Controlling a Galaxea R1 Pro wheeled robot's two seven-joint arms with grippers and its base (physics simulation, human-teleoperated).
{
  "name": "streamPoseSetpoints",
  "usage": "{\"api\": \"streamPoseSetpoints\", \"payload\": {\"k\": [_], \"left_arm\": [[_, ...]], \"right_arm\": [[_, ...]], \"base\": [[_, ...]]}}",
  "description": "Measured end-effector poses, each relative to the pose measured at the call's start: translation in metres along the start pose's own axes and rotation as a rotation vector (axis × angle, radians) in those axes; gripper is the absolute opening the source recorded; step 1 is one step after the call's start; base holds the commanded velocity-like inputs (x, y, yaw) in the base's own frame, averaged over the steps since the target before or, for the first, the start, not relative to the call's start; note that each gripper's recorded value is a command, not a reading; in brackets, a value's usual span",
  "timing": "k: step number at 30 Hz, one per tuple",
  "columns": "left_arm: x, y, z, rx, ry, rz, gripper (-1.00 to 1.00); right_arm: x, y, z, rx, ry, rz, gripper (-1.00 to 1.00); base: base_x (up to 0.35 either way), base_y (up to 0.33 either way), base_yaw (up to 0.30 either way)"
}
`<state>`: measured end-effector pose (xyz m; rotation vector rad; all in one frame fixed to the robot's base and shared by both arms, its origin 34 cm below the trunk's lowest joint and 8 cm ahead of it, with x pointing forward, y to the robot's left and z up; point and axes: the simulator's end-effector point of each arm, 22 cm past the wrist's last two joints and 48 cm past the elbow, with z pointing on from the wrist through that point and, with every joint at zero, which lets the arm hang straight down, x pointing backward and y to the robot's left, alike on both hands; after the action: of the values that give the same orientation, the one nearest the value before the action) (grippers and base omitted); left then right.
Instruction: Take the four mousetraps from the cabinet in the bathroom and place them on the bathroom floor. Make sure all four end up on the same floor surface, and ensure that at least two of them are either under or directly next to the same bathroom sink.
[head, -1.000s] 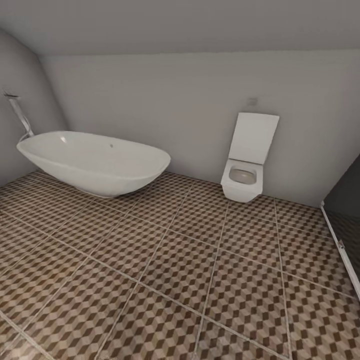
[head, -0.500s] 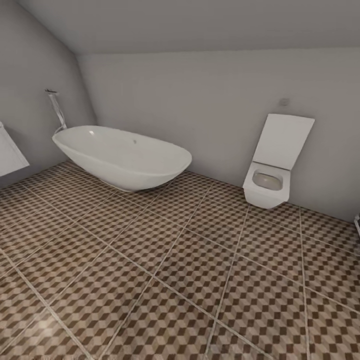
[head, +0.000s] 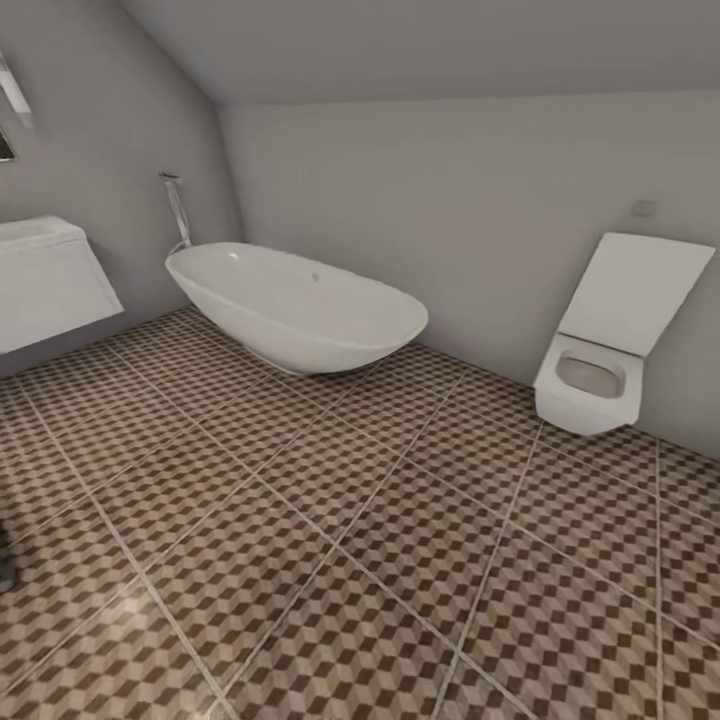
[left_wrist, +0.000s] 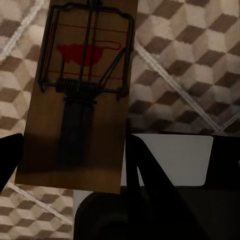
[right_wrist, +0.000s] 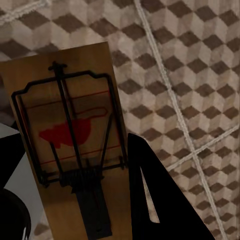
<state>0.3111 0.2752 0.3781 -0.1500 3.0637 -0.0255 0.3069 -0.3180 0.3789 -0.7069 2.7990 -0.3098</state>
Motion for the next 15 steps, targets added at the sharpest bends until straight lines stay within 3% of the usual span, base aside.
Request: {"api": "streamPoseSetpoints", "payload": {"k": [15], "left_arm": [[0.0015, 0.0023, 0.0011, -0.004, 0.004, 0.001, -1.00]], "right_arm": [[0.0017, 0.0047, 0.0000, -0.008, 0.006, -0.003, -1.00]], "base": [[0.000, 0.000, 0.280]]}}
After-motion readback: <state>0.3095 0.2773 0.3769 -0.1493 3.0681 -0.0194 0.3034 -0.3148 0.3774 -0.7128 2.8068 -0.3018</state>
